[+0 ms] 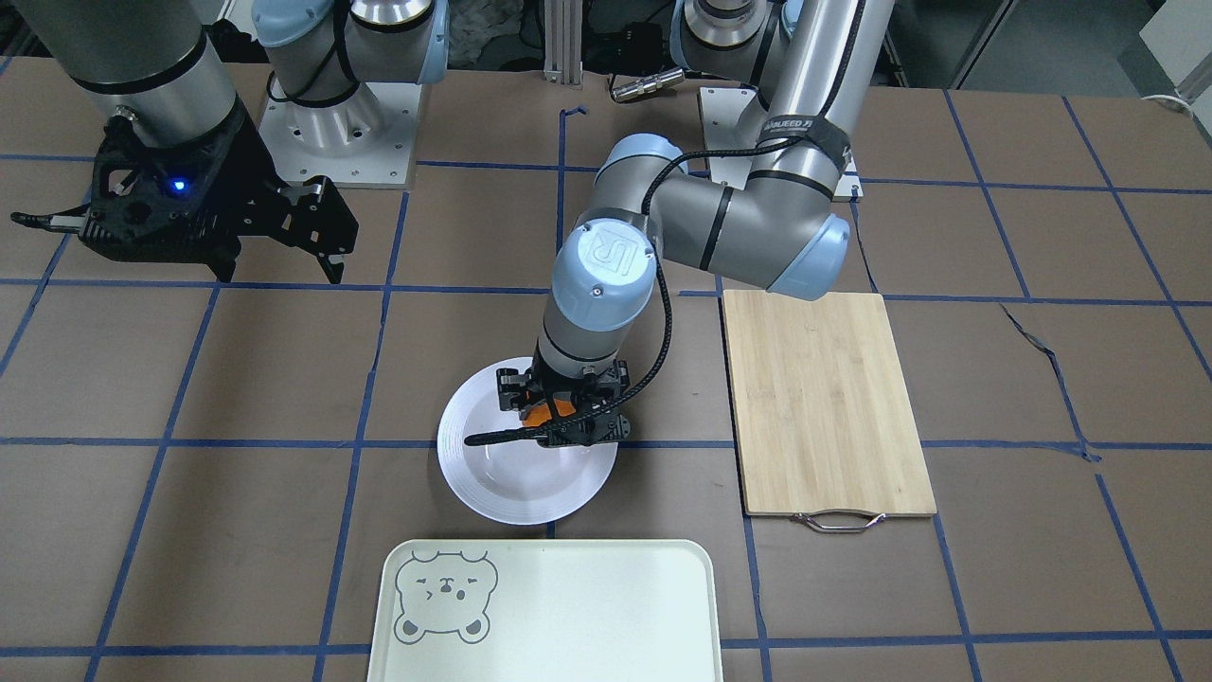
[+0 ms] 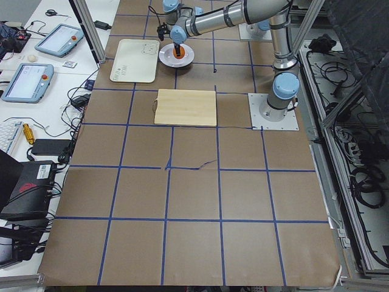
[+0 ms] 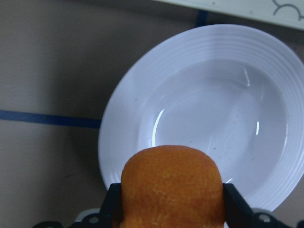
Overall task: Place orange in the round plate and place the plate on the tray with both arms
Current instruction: 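Lift the orange with the left gripper and carry it over the white plate, then release the orange onto the plate and raise the left gripper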
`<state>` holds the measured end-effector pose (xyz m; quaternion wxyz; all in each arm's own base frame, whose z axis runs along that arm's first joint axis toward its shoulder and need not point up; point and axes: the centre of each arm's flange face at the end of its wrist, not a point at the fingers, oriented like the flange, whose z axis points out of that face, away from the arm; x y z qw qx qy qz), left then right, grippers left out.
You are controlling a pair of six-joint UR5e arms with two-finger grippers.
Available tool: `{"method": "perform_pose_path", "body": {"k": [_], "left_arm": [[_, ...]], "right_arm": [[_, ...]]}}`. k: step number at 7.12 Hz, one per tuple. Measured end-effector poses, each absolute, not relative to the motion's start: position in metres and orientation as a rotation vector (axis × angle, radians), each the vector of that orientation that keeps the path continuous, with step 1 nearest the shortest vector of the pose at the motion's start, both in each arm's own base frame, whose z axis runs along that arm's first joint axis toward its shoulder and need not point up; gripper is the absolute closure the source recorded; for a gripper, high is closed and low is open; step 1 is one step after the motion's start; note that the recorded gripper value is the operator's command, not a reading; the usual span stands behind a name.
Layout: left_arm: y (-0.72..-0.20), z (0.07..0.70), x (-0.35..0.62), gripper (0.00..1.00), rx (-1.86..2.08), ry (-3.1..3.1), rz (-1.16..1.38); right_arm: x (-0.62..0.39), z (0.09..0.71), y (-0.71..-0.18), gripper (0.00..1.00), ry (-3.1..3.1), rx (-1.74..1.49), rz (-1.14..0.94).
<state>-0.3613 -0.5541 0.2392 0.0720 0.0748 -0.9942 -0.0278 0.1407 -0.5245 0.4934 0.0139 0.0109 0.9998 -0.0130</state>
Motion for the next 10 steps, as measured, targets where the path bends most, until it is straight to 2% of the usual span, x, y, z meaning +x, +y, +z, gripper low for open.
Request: {"method": "perform_pose_path", "body": {"k": [1,3,4,7,10], "left_arm": [[-0.557,0.221,-0.371,0.0,0.22,-2.986,-0.066],[-0.559,0.209,-0.375,0.0,0.2,-2.992,-0.059],[-0.562,0.229,-0.368,0.0,0.191,-2.996,-0.061],[-0.575,0.375,-0.282,0.0,0.152,-3.055,-0.185],[-0.503,0.484,-0.232,0.02,0.132,-3.092,-0.263]], "right_arm": [[0.14,0.493,-0.524,0.0,3.114,0.036,-0.041],[0.138,0.494,-0.525,0.0,3.113,0.045,-0.046],[0.138,0.502,-0.525,0.0,3.111,0.05,-0.07],[0.142,0.519,-0.531,0.0,3.108,0.044,-0.121],[0.141,0.526,-0.541,0.01,3.098,0.066,-0.128]]}}
